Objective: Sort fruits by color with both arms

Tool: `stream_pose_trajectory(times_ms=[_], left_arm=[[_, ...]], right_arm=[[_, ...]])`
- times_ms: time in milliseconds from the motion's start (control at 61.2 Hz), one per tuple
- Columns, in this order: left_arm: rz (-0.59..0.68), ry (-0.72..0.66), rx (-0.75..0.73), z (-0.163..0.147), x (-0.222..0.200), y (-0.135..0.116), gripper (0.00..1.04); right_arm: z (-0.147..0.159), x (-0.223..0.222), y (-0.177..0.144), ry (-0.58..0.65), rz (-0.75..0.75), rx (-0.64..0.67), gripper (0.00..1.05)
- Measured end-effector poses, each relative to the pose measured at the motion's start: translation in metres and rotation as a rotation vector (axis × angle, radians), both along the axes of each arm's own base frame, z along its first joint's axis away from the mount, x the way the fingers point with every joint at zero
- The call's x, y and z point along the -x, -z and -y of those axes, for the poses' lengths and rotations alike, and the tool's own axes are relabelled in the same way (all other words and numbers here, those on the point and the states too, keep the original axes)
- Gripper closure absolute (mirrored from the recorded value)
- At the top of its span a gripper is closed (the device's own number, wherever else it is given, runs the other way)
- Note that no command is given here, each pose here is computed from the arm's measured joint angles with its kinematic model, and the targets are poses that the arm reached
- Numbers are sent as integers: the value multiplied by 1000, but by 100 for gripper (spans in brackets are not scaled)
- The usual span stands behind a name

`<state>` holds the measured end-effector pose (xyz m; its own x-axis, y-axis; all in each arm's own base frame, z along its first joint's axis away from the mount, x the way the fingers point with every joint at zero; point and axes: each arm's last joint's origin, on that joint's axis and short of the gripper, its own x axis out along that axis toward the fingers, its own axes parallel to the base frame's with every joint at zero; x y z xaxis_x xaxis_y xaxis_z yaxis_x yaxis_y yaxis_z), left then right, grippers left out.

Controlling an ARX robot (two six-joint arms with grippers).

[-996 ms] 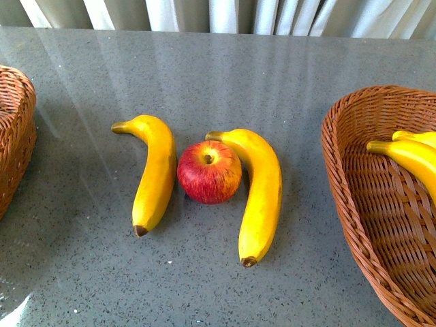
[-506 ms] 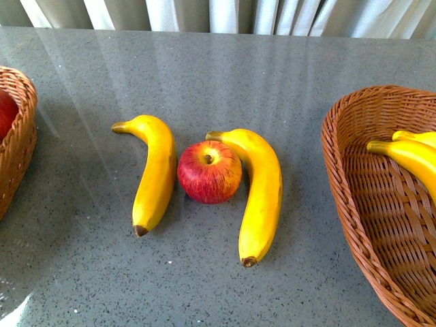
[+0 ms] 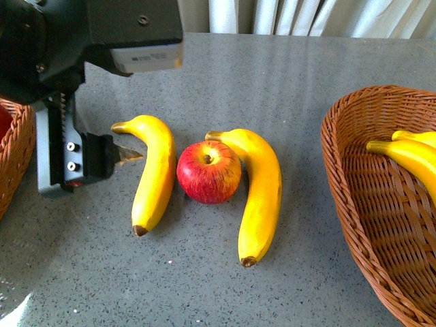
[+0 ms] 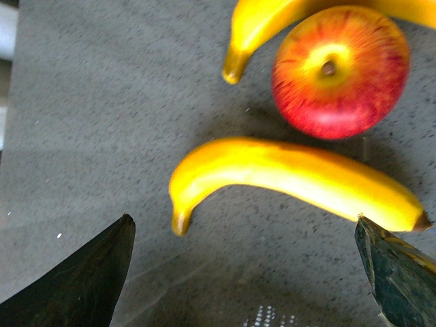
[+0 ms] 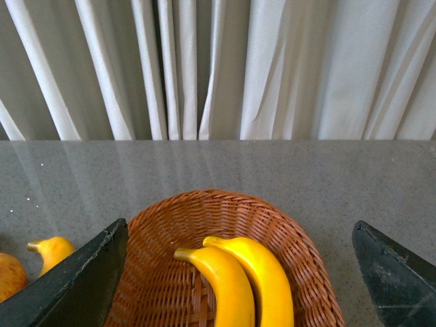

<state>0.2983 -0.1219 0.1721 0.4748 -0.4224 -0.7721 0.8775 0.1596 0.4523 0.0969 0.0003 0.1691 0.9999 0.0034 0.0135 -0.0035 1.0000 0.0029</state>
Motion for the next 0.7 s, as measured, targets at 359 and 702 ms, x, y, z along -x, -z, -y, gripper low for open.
stream_pose_trajectory(times_ms=[359,702], left_arm=[[-83,78,-7,31,4,23,9],[-113,105,4,48,-9,31,9]], right_arm=[[0,0,0,0,0,0,9],[0,0,0,0,0,0,9]])
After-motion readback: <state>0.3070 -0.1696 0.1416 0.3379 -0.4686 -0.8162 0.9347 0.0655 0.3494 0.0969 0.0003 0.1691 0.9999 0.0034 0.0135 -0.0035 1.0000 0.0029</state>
